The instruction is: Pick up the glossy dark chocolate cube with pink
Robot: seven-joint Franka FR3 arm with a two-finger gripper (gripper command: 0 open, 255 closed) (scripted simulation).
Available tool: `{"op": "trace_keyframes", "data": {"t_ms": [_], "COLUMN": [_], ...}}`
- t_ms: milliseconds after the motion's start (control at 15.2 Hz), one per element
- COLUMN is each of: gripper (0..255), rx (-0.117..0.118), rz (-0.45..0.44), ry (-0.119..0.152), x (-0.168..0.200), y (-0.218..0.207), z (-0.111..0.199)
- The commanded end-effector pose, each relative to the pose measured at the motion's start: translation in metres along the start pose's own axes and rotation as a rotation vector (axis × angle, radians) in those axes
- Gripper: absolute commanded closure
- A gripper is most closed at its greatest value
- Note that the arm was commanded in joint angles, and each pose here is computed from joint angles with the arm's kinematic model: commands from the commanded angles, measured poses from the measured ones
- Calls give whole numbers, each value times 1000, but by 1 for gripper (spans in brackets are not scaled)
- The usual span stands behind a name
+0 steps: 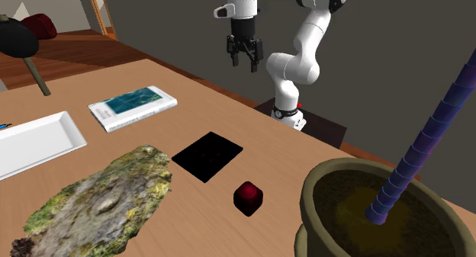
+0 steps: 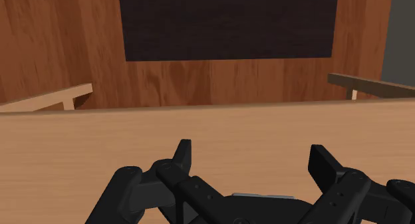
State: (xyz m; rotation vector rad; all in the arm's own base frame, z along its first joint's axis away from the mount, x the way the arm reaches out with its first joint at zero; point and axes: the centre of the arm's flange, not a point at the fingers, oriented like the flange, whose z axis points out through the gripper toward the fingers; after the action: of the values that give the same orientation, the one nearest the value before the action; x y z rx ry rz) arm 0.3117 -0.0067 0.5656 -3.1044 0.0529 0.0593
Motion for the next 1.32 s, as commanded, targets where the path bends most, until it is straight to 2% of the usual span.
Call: {"op": "trace_keyframes", "data": {"t_ms": [0, 1254], "gripper": [0, 0], "rx": [0, -22], "rz": [0, 24], "ry": [0, 78], "x": [0, 149], "y": [0, -189], "z": [0, 51]}}
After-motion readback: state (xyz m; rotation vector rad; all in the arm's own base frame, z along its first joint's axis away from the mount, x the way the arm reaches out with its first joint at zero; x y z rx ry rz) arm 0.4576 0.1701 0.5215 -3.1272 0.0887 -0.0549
